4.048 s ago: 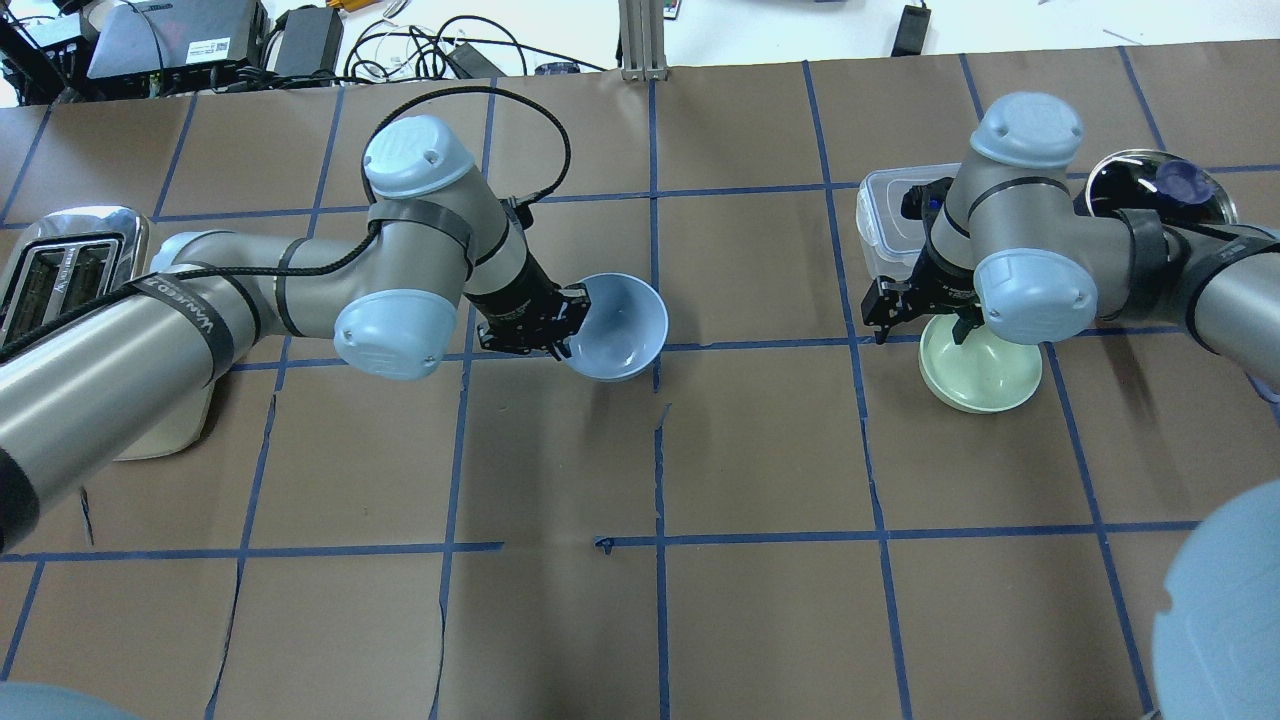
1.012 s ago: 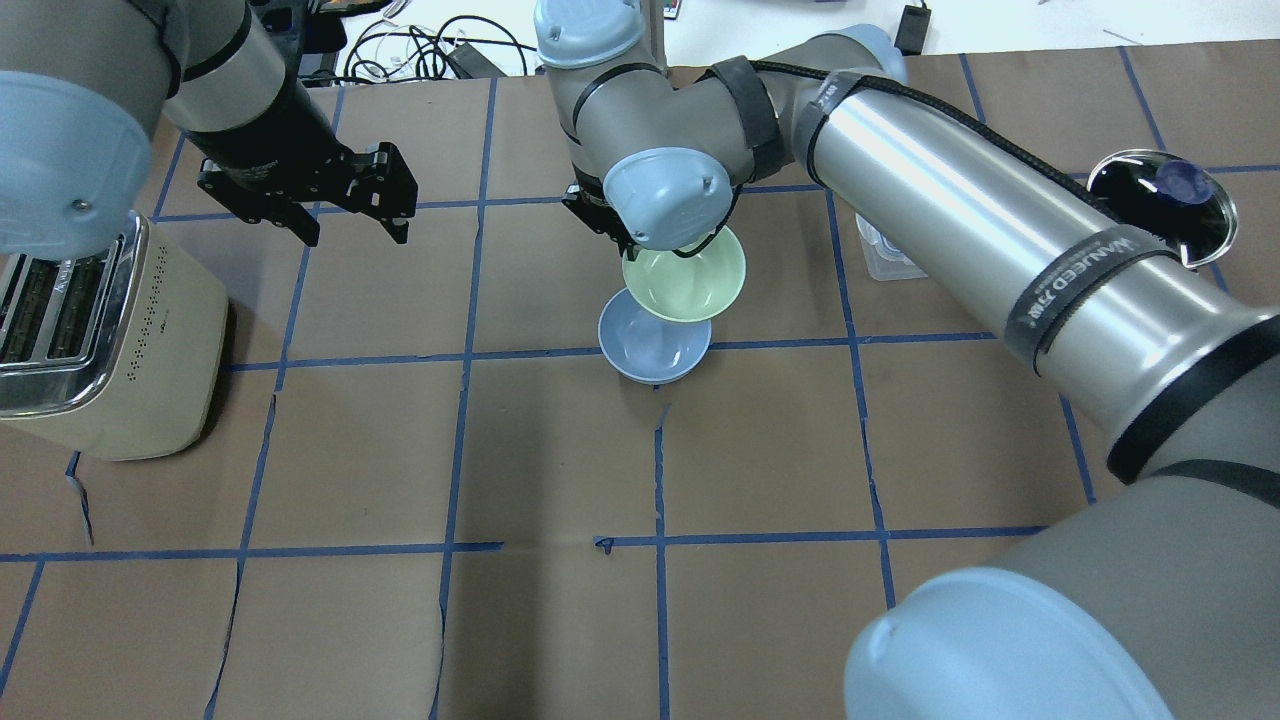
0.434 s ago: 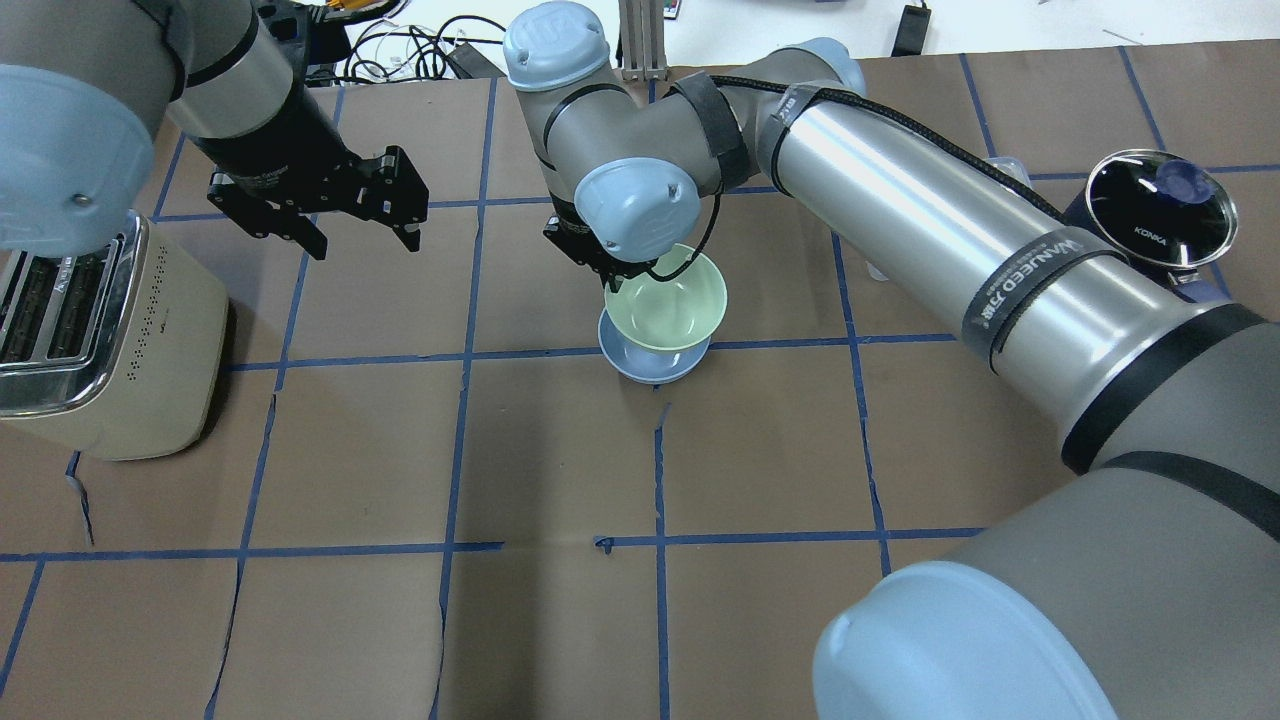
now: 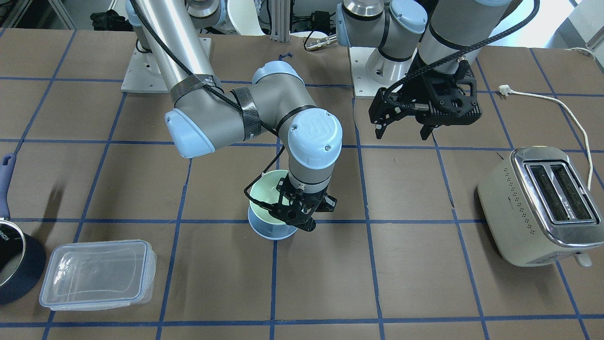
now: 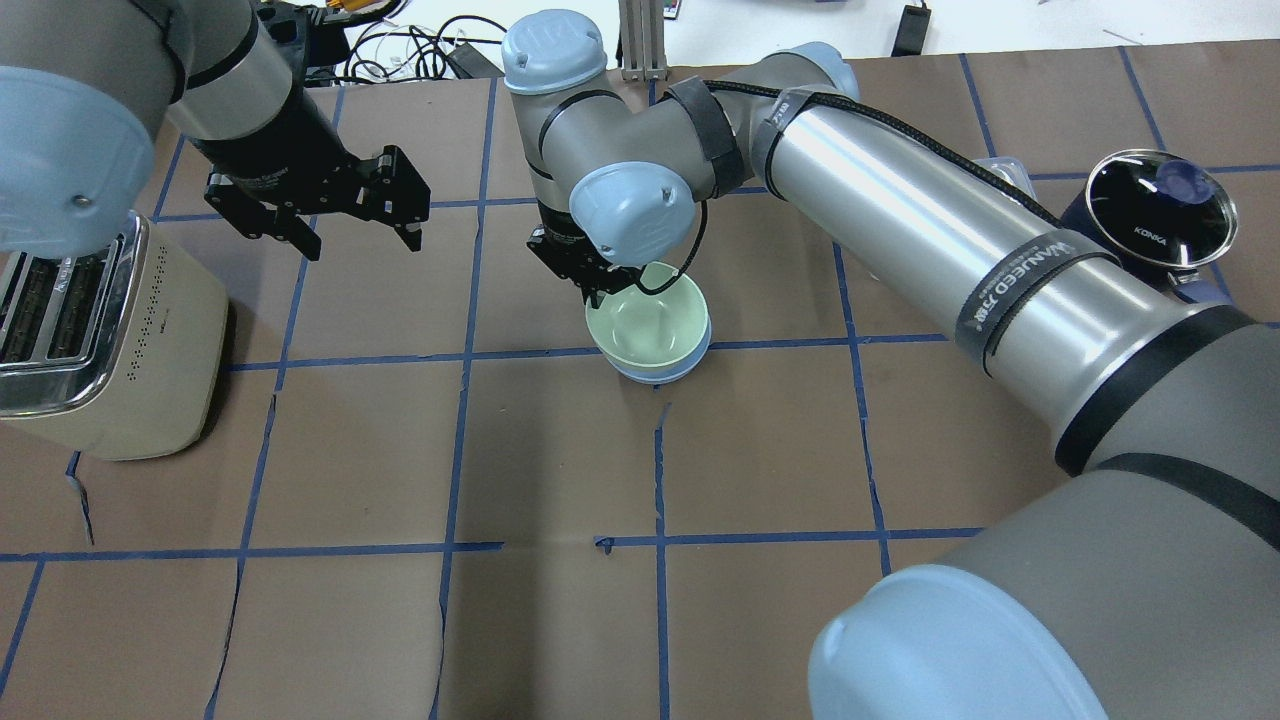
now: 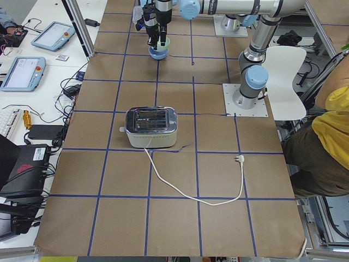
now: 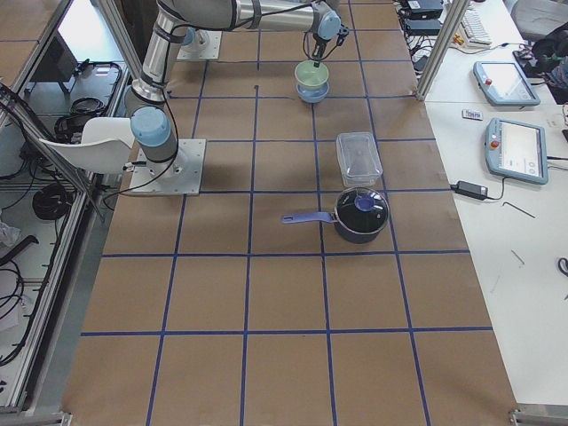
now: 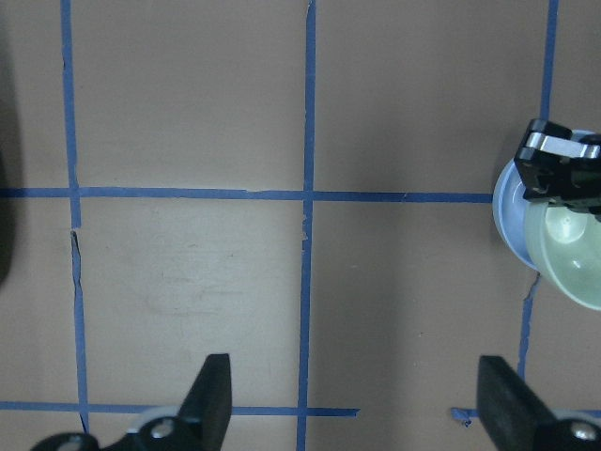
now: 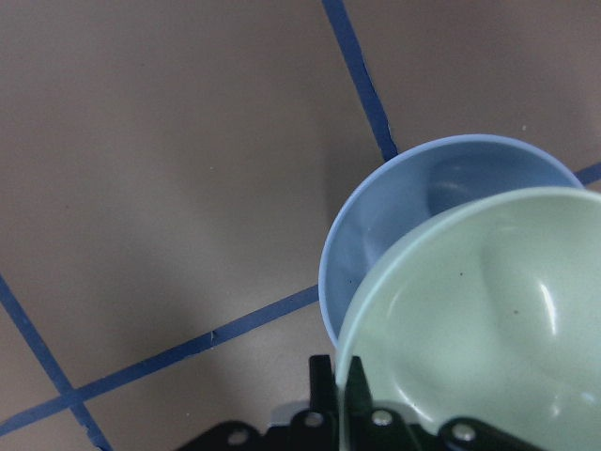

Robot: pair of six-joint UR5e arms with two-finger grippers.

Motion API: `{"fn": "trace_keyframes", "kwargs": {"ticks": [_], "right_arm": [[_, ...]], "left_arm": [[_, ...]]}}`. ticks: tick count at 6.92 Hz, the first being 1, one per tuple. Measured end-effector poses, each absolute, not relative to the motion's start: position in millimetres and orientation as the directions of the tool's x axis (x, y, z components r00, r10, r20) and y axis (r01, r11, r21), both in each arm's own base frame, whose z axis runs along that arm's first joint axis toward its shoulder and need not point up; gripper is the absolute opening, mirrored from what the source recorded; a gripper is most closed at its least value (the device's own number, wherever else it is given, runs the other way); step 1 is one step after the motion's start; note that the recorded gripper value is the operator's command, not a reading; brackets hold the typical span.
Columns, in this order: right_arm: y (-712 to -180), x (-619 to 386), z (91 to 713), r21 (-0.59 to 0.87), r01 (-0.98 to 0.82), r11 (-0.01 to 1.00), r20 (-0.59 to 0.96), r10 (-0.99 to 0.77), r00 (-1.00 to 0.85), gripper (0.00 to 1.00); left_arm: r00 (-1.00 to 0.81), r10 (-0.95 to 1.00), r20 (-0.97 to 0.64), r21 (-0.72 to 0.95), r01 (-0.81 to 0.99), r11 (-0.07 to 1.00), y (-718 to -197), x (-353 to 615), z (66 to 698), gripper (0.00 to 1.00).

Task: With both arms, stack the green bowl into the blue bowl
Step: 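Carry the green bowl over the blue bowl and lower it inside with the right gripper, then open the right gripper and lift it away from the stacked bowls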

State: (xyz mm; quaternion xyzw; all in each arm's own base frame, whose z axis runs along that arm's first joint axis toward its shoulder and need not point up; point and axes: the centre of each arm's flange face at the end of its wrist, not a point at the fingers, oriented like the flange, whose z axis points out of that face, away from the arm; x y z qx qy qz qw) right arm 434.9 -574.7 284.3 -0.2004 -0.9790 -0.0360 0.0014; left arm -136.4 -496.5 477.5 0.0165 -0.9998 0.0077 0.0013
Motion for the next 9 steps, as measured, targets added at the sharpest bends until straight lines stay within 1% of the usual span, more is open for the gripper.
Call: {"fn": "trace_keyframes", "kwargs": {"ticks": [1, 3, 4, 5, 6, 7, 8, 9], "right_arm": [[-574.8, 435.4, 282.5, 0.068, 0.383, 0.921, 0.018, 0.383, -0.924, 1.00], [-577.5, 431.2, 283.9, 0.042, 0.376, 0.925, 0.038, 0.375, -0.926, 1.00], [-583.6, 421.8, 294.5, 0.023, 0.372, 0.928, 0.036, 0.371, -0.928, 1.00], [-596.3, 398.0, 318.9, -0.003, 0.350, 0.937, 0.014, 0.350, -0.936, 1.00], [-615.5, 352.7, 351.9, -0.031, 0.333, 0.942, -0.022, 0.332, -0.943, 1.00], [-630.5, 301.1, 383.9, -0.049, 0.355, 0.934, -0.062, 0.352, -0.934, 1.00], [-637.5, 253.1, 408.0, -0.042, 0.389, 0.920, -0.087, 0.384, -0.919, 1.00], [-638.8, 215.2, 423.0, -0.029, 0.371, 0.928, -0.085, 0.367, -0.926, 1.00]], "left_arm": [[-0.999, -0.034, 0.006, -0.015, -0.034, 0.999, -496.6, -136.4, 477.3, 0.93], [-0.999, -0.034, 0.010, -0.013, -0.035, 0.999, -496.5, -136.6, 476.6, 0.94], [-0.999, -0.035, 0.011, -0.013, -0.035, 0.999, -496.4, -136.7, 476.4, 0.94], [-0.999, -0.034, 0.012, -0.012, -0.035, 0.999, -496.4, -136.7, 476.1, 0.94], [-0.999, -0.035, 0.011, -0.011, -0.035, 0.999, -496.3, -136.7, 475.8, 0.94], [-0.999, -0.035, 0.010, -0.011, -0.035, 0.999, -496.3, -136.5, 475.8, 0.95], [-0.999, -0.036, 0.009, -0.012, -0.036, 0.999, -496.3, -136.9, 476.2, 0.96], [-0.999, -0.038, 0.006, -0.013, -0.038, 0.999, -496.0, -137.8, 476.6, 0.96]]}}
